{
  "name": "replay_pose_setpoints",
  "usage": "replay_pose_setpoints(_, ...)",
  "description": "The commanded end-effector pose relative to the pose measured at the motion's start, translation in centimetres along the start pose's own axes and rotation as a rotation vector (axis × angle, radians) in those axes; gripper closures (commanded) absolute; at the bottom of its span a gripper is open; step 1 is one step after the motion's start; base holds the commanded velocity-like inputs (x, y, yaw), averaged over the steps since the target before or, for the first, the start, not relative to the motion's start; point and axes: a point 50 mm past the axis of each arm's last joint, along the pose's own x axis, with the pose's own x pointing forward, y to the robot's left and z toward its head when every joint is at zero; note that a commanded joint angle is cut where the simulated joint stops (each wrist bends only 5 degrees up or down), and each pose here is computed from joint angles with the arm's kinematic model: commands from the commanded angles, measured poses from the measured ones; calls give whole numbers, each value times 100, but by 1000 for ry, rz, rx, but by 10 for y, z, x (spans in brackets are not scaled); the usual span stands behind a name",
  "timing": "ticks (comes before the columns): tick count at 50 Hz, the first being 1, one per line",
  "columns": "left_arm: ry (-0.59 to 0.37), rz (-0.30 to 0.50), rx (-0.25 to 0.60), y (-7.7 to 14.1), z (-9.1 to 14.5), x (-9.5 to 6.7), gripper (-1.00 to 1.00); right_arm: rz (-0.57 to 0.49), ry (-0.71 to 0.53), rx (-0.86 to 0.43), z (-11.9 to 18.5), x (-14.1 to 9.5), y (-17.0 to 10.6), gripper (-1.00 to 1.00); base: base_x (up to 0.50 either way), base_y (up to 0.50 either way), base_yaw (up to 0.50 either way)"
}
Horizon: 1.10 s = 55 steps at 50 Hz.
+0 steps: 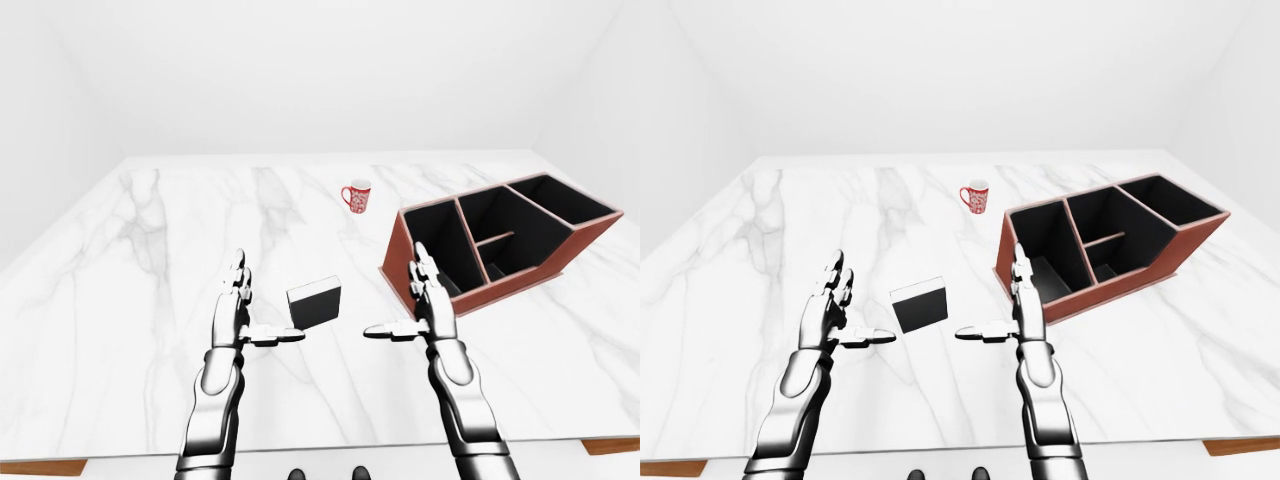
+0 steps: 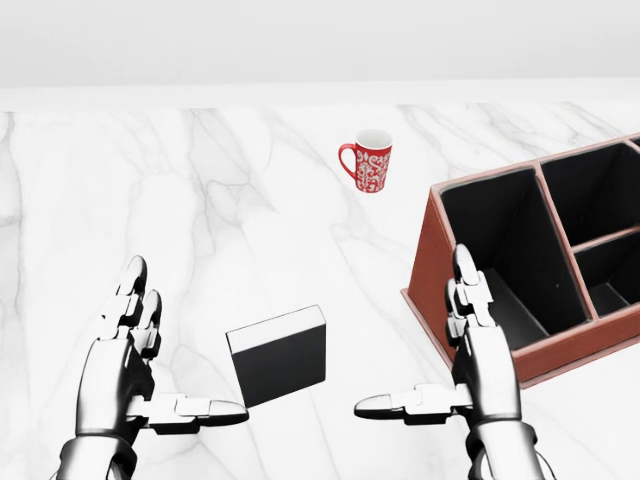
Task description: Pick up the book and place it in the left compartment of the caddy.
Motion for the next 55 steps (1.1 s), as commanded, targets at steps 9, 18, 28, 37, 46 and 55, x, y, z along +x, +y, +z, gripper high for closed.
replay_pose_setpoints(9,-2,-3,-7,1,0,0,-100,155,-172,-227,59,21,18,-100,0,0,0)
replay_pose_setpoints(18,20,-2,-10,2,-16,0,-100,263,-304,-459,95,35,42,-100,0,0,0)
replay_pose_setpoints(28,48,-8,-14,2,-22,-1,-100,362,-386,-680,125,50,74,-100,0,0,0)
replay_pose_setpoints(37,-7,-6,-13,2,-10,-1,-100,486,-400,-942,148,64,111,-100,0,0,0)
replay_pose_setpoints(46,-19,-9,-23,2,2,-3,-100,619,-192,-1172,123,85,132,-100,0,0,0)
replay_pose_setpoints(55,-31,-6,-33,4,5,-5,-100,701,-28,-1334,104,100,142,-100,0,0,0)
